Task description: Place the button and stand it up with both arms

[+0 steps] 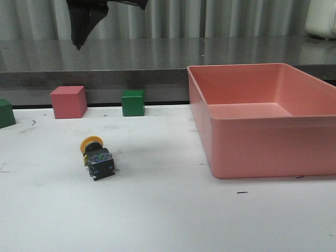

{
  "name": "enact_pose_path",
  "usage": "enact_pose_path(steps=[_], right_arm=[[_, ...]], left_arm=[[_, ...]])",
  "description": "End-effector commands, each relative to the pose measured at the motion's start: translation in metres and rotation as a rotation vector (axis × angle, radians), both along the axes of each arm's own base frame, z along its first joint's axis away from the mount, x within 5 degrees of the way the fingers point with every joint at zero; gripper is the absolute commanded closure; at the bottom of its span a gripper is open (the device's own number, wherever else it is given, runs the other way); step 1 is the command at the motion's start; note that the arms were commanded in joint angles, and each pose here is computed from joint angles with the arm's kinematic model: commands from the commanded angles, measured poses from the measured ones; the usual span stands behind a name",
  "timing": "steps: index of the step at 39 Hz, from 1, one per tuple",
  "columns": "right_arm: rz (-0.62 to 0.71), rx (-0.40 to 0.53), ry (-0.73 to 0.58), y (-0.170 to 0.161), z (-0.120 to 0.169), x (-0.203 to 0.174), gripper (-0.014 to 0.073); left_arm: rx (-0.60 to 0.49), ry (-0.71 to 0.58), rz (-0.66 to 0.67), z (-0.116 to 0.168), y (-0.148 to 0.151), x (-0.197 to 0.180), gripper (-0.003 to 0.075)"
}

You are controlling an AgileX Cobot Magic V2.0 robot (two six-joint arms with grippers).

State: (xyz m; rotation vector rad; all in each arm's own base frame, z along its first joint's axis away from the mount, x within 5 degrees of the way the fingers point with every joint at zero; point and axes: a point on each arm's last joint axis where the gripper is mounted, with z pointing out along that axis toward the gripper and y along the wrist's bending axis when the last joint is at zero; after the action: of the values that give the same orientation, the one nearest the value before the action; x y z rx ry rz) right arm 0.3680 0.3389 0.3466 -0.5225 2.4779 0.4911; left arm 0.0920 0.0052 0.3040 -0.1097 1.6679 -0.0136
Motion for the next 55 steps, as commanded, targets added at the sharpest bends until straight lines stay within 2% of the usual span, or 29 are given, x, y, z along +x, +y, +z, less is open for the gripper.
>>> enact_pose_path(steps=[1,9,18,25,31,36,47,55], right_arm=[[-0.007,0.013,-0.071,-0.038,0.063,-0.021,0.0660],[-0.064,-0.038,-0.072,-0.101,0.088,-0.028,0.0660],[-0.223,-0.154,0.035,-0.206,0.075,-0.042,0.0660],[-0.368,-0.159,0.038,-0.271,0.066,-0.078,0.0660],[-0.475,-0.152,-0.015,-0.307,0.053,-0.122,0.0660],[-0.529,-0.179,-0.095,-0.326,0.032,-0.163,0.0660],[-0.538,-0.065,-0.490,-0.333,-0.001,-0.243,0.0666],[-0.542,-0.029,-0.642,-0.337,-0.033,-0.294,0.0666]], left_arm=[[-0.009,-0.107,-0.008,0.019,-0.001,0.001,0.0028],[-0.009,-0.107,-0.008,0.019,-0.001,0.001,0.0028],[-0.009,-0.107,-0.008,0.019,-0.001,0.001,0.0028],[-0.009,-0.107,-0.008,0.019,-0.001,0.001,0.0028],[-0.009,-0.107,-0.008,0.019,-0.001,0.001,0.0028],[-0.009,-0.107,-0.008,0.019,-0.001,0.001,0.0028],[-0.009,-0.107,-0.008,0.019,-0.001,0.001,0.0028],[-0.009,-0.107,-0.008,0.019,-0.001,0.001,0.0028]])
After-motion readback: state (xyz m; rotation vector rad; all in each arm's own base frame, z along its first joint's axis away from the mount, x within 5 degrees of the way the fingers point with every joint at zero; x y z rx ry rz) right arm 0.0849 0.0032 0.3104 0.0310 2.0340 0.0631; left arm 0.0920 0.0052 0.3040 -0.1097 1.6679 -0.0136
